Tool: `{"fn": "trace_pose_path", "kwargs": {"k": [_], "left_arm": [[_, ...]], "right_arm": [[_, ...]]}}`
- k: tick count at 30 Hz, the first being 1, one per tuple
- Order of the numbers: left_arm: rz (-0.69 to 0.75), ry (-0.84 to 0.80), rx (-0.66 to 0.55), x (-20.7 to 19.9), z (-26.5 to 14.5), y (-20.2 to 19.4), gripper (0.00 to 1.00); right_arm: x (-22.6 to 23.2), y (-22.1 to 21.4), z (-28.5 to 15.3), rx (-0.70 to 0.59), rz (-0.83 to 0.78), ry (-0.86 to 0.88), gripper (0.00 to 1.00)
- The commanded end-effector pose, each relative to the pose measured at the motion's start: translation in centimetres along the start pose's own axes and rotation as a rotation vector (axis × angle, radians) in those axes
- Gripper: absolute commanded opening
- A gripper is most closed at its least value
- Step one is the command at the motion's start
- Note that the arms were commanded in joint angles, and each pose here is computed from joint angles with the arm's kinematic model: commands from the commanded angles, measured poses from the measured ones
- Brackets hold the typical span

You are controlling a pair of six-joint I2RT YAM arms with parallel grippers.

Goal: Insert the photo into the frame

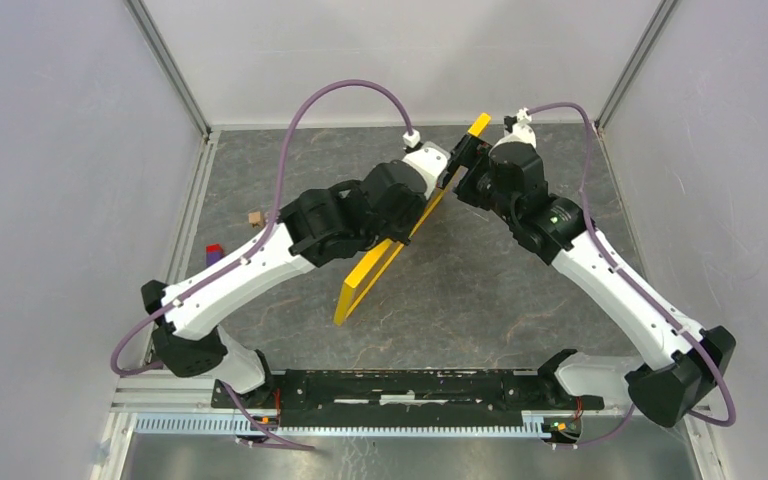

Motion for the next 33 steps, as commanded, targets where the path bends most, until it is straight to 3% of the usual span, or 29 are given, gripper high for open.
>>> {"fn": "trace_pose_path", "kwargs": {"k": [1,11,15,21,25,28,33], "left_arm": [[-0.097,-0.037,-0.039,-2.8,1.6,1.1,0.02],[-0.13,-0.165,0.044,-6.8,4.0,-1.0,0.04],[-0.145,-0.24,0.07,-7.9,4.4,-1.5,0.13],[-0.144,-0.283,0.067,-8.0,3.3,-1.2,0.39],[-0.153,-0.325,0.041,-7.5,1.8,-0.9,0.66],[-0.151,-0.345,0.035,-6.8,0.5,-0.9,0.78],[-0.163,-0.356,-0.007,-4.2,-2.6,-0.7,0.9]], "right_arm": [[-0.9,-1.8,-0.7,0.014,0.04,-0.027,0.85],[-1.5,-3.0,-0.3,0.019,0.06,-0.008,0.79],[-2.2,-3.5,-0.4,-0.002,0.086,-0.01,0.61],[-4.1,-5.2,0.2,0.032,0.115,-0.025,0.32],[-5.6,-5.6,0.4,0.038,0.099,-0.035,0.14],[-7.4,-5.8,0.5,0.044,0.059,-0.071,0.03],[-11.8,-7.6,0.9,0.117,-0.011,-0.123,0.0]]}}
Point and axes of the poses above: each gripper's point midway between its finger pads, its own z axis out along the fingers, its own x axis along the line the jaws close on, y = z × x, the point moved 6 cm from there along -z, back along the fingers, and after that the axes turned 11 degrees about -z, right-handed, at the moved point
